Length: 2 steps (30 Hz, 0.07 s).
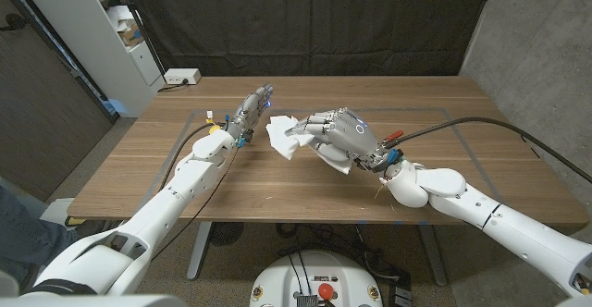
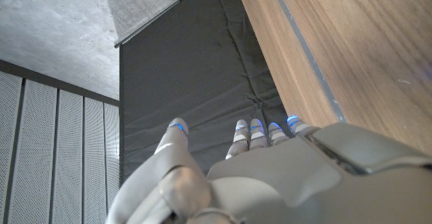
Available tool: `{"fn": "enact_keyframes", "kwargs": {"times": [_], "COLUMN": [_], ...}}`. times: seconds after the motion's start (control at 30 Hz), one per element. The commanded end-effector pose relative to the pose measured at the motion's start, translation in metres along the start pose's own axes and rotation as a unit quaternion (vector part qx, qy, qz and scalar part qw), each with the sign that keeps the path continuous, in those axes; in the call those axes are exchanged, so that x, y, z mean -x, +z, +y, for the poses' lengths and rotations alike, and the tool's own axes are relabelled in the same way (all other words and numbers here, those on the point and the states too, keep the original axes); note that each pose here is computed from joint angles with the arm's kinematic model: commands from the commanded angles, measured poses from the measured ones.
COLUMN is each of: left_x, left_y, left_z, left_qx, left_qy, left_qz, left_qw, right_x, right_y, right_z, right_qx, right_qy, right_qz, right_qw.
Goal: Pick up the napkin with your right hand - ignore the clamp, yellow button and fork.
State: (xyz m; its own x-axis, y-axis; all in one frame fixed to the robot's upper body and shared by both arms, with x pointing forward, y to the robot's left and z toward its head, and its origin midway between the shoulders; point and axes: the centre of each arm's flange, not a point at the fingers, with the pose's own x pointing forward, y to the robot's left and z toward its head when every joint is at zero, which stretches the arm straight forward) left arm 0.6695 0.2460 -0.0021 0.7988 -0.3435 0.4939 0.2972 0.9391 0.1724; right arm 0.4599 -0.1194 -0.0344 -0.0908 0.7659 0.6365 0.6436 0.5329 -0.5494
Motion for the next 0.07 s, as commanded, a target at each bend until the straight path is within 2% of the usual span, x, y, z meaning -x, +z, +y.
{"fn": "enact_keyframes", "kwargs": {"times": [0.03,0.07], "left_x": [0.002,0.0028], "left_y": [-0.0021,-0.0025], "left_z": [-0.0028,-0.0035], "left_qx": [0.002,0.002], "left_qy": [0.003,0.003], "left_qz": [0.004,0.003], "left_qw": [1.0,1.0], "right_x": [-0.0063,-0.0063], "right_y": [0.0024,0.0032], "right_z": [-0.006,-0.0061], "right_qx": [0.004,0.004], "right_qy": [-0.007,-0.007], "right_qz": [-0.002,-0.003], "right_qw": [1.0,1.0]}}
